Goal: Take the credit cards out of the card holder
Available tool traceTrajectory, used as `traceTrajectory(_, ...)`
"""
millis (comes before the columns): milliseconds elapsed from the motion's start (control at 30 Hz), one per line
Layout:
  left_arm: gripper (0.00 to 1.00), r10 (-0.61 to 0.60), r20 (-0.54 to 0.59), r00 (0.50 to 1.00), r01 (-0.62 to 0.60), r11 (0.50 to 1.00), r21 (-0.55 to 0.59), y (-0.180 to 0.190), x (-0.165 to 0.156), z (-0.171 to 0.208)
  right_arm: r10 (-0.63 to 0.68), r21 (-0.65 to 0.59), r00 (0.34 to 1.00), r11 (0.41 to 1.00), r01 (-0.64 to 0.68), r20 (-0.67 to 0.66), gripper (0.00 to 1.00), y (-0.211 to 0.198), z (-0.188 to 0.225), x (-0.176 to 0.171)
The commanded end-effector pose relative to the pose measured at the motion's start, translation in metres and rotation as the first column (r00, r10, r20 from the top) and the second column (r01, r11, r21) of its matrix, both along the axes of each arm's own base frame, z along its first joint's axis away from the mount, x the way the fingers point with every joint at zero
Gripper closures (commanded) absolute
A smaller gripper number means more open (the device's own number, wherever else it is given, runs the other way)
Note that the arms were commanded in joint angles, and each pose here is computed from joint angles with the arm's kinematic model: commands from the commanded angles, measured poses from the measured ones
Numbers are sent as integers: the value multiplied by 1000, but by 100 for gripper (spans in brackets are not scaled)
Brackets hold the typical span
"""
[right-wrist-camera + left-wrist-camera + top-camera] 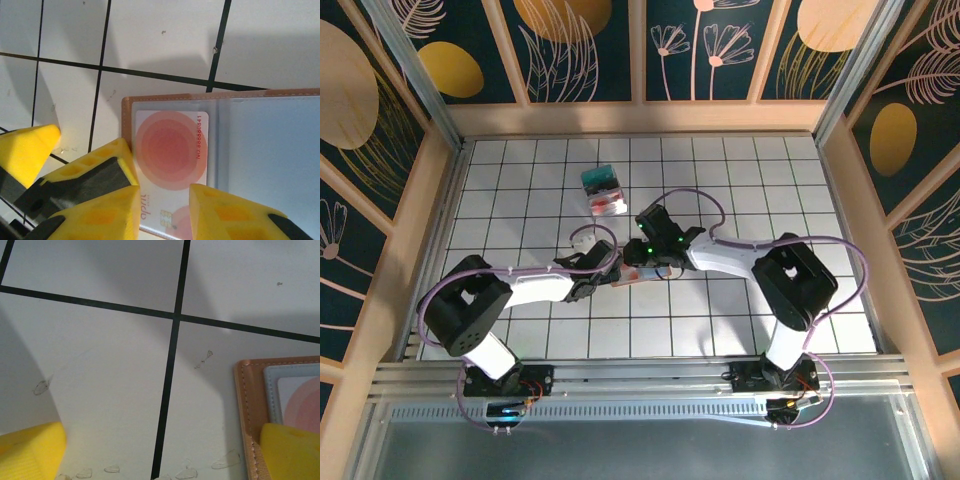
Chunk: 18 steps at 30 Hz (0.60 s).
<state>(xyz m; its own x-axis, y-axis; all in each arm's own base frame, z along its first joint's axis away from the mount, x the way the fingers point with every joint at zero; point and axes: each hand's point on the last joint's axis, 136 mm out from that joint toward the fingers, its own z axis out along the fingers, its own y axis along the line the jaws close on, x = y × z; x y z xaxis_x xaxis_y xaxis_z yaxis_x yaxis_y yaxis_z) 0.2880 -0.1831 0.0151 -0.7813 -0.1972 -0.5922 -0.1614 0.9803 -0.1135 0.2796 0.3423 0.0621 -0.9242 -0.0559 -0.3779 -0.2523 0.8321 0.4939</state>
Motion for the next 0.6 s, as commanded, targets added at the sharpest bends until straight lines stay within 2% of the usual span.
traceTrajectory(0,1,22,-31,999,-22,1000,-6,5,-6,-12,29,4,999,1000,-29,-15,69,9,-2,-2)
traceTrajectory(567,1,21,-69,997,-18,999,40,14,-13,-21,-21,-116,998,993,13,-67,69,-7,-38,-2)
